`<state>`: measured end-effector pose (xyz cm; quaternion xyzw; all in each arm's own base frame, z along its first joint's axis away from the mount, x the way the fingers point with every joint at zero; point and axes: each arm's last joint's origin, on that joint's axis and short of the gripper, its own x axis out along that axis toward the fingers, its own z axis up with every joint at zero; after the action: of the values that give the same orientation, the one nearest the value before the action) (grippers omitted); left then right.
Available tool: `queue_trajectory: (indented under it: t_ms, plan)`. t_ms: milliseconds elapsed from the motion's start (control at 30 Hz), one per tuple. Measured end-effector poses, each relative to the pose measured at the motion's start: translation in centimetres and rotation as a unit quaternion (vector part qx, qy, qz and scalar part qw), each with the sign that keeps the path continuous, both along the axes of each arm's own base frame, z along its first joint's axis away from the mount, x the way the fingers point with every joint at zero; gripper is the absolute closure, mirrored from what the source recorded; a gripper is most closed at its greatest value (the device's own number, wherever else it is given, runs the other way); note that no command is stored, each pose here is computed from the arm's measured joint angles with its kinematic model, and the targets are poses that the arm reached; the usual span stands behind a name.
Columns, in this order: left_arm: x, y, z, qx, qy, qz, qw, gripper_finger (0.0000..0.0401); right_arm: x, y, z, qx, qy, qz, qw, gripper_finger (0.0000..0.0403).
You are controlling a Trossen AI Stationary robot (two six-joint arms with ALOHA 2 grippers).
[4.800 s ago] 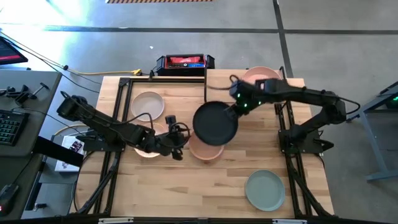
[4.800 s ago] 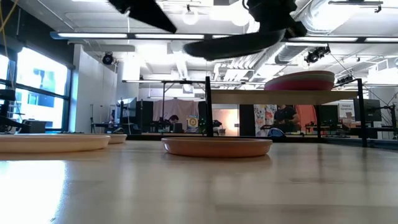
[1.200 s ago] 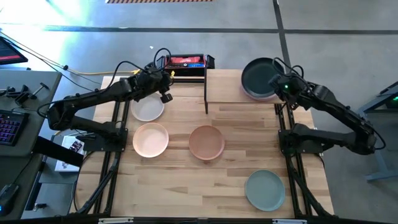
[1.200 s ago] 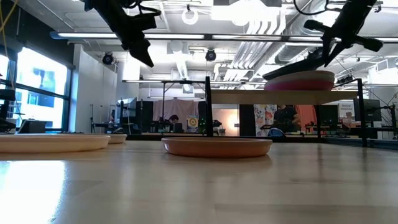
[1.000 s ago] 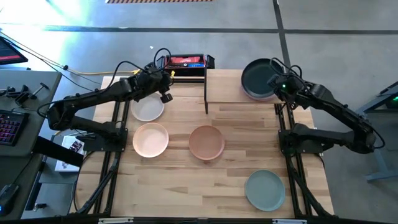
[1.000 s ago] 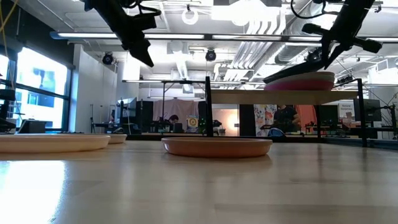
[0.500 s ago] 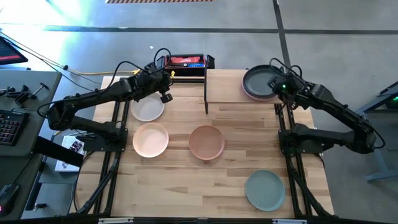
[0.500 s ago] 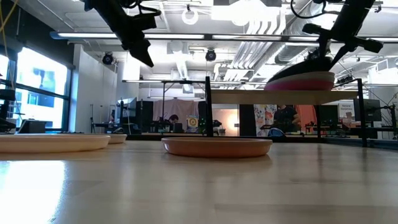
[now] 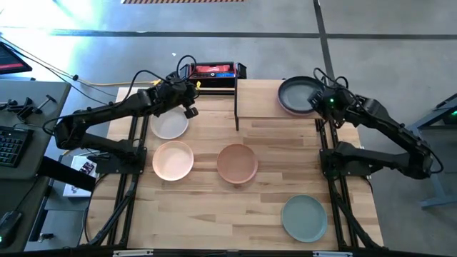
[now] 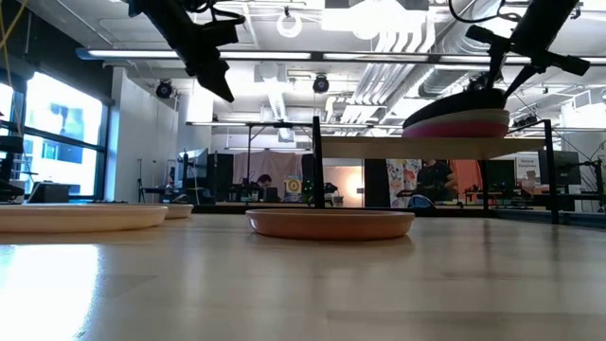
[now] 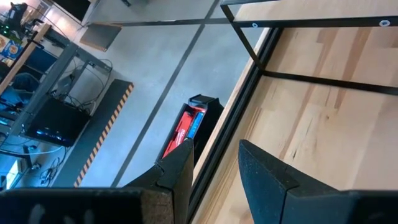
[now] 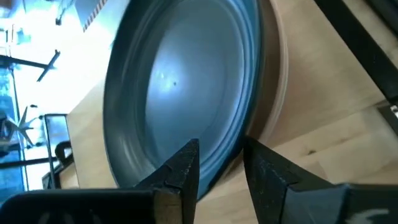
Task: Place and stack plates onto a shelf
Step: Stack the dark blue plate on top of the light pink plate on the shelf, then put the brown plate on the shelf
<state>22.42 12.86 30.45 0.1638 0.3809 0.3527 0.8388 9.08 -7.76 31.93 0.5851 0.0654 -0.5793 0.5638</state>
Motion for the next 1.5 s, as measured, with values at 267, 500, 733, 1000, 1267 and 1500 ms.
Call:
queue_trajectory:
  t_ms: [267,500,733,1000,1267,1500]
  plan:
    - [0.1,-0.1,0.0,-0.01,-0.005,-0.016,1.0,0.0286,-0.4,0.6,-0.1,0.035,-0.011,0.027,0.999,0.0299]
    - [0.1,-0.1,0.0,-0.01,-0.005,-0.017,1.0,0.0286,-0.6,0.7,0.0,0.03,-0.012,0.029,0.999,0.0299]
    - [0.1,-0.1,0.0,-0.011,-0.005,-0.016,1.0,0.0286,-0.4,0.8,0.0,0.037,-0.014,0.058,0.998,0.0299]
    - [0.0,-0.5,-0.6,-0.078,-0.021,-0.05,0.995,0.0286,0.9,1.5,0.4,0.044,-0.06,0.197,0.978,0.0299]
    - [0.6,-1.6,-0.7,-0.216,-0.105,-0.091,0.966,0.0286,2.1,3.3,0.5,0.041,-0.057,0.315,0.946,0.0299]
    - [2.0,-2.9,-1.7,-0.336,-0.148,-0.077,0.927,0.0286,3.8,4.8,-0.1,0.054,-0.027,0.395,0.917,0.0299]
